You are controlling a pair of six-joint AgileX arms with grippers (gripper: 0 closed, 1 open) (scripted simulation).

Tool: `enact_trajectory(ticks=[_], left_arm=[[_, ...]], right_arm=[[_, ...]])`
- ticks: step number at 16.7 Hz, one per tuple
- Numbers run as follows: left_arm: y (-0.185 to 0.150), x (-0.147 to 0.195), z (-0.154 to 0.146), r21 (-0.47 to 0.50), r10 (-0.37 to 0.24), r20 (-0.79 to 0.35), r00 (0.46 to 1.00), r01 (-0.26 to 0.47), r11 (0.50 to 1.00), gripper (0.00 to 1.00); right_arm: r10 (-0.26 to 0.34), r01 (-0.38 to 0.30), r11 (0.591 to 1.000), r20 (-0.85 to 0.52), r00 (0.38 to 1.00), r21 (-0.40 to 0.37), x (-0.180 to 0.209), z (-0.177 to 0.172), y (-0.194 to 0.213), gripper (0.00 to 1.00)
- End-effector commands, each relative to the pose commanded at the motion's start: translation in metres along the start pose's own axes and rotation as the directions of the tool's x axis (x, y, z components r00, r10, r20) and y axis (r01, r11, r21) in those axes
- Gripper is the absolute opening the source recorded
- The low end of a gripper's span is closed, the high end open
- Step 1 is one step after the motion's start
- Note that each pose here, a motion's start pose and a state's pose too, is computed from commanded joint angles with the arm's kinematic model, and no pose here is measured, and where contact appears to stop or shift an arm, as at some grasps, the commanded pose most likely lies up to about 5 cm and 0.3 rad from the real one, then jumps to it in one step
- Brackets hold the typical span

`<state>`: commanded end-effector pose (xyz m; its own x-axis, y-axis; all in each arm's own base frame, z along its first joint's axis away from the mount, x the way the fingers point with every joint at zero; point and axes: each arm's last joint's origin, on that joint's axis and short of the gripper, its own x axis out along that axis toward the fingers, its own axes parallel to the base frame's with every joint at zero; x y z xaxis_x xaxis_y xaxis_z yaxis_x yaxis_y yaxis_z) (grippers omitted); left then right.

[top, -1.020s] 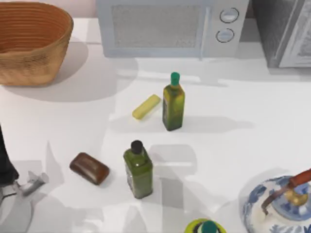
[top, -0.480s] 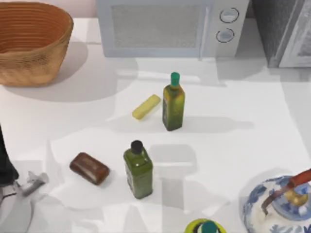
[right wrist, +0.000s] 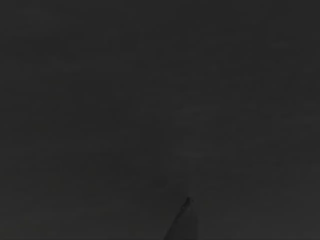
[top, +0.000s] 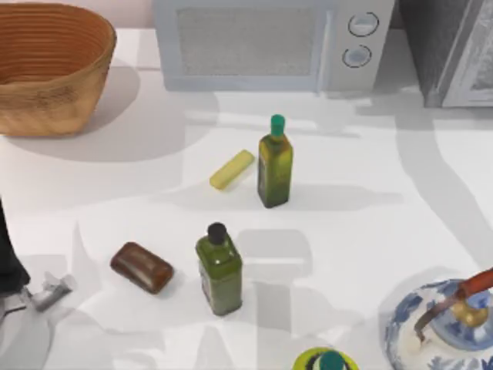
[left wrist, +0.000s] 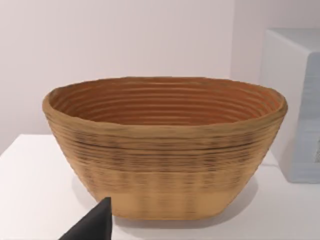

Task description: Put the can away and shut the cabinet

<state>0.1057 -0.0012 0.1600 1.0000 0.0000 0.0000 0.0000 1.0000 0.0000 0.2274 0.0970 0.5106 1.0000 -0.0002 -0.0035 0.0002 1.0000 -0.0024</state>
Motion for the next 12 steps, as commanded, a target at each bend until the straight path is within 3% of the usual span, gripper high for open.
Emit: enact_trajectory(ticks=[2,3,12], left_arm=[[0.0,0.0,0.0,0.0,0.0,0.0,1.0,0.0,1.0,1.0],[0.0,0.0,0.0,0.0,0.0,0.0,1.0,0.0,1.0,1.0],[0.0,0.0,0.0,0.0,0.0,0.0,1.0,0.0,1.0,1.0]], right_arm=[[0.0,0.0,1.0,0.0,1.0,0.0,0.0,0.0,0.0,1.0],[-0.043,0.043,0.999,0.021,0.999,-0.003,-0.008,0.006,-0.01,1.0],[-0.043,0.043,0.999,0.021,0.999,-0.003,0.042,0.006,-0.011,1.0]])
